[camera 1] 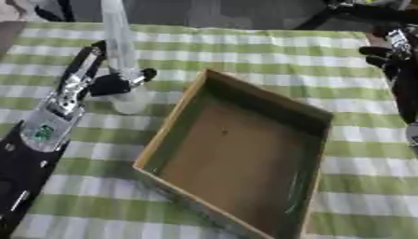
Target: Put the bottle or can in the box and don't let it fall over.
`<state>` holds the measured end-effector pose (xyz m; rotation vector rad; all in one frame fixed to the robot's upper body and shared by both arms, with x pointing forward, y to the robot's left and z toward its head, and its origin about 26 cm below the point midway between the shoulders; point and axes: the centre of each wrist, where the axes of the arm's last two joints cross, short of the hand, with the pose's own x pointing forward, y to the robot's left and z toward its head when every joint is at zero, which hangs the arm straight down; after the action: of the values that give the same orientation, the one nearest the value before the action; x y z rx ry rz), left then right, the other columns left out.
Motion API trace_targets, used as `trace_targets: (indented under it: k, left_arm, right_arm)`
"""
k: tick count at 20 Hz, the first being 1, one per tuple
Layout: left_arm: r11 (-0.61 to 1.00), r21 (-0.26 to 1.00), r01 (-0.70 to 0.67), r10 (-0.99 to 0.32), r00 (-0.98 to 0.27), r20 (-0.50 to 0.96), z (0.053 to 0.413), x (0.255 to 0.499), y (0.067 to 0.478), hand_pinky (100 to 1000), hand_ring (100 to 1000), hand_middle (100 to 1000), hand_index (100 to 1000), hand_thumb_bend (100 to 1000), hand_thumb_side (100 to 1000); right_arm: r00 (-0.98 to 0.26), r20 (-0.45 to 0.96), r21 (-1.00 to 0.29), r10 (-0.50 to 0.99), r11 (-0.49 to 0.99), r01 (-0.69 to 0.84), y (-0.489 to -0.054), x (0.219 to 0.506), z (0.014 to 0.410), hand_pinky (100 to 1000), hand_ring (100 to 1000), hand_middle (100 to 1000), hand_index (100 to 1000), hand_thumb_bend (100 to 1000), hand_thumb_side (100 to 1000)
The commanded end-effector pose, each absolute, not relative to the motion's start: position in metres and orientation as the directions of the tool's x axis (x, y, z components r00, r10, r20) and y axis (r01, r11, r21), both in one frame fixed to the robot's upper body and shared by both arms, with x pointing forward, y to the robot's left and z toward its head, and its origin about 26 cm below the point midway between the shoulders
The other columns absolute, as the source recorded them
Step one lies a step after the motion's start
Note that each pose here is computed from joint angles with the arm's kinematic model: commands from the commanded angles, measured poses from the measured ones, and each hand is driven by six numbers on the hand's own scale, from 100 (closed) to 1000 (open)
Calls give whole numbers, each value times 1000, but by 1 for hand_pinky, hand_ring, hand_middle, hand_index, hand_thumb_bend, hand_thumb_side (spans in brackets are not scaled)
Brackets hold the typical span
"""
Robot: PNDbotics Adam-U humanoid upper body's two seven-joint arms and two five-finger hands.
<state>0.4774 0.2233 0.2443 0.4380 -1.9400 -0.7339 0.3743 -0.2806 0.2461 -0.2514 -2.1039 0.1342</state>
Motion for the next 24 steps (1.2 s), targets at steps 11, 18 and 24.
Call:
trace_targets:
  k: [11,18,24]
  left_arm:
    - [730,684,-4,-599,-487,636,280,470,244,1000,753,785,835,696,513]
    - [765,644,-13,-569,-482,666,280,472,240,1000,732,721,807,691,495]
    - [764,645,28,-555,-480,679,276,473,237,1000,705,648,781,680,463]
  right_arm:
    - [-520,818,-203,245,969,139,-288,372,254,897,803,898,867,100,788]
    - [-523,819,-199,238,971,131,-287,372,255,897,803,898,867,100,790]
    - [-522,820,-196,235,972,131,-287,373,255,897,803,898,867,100,790]
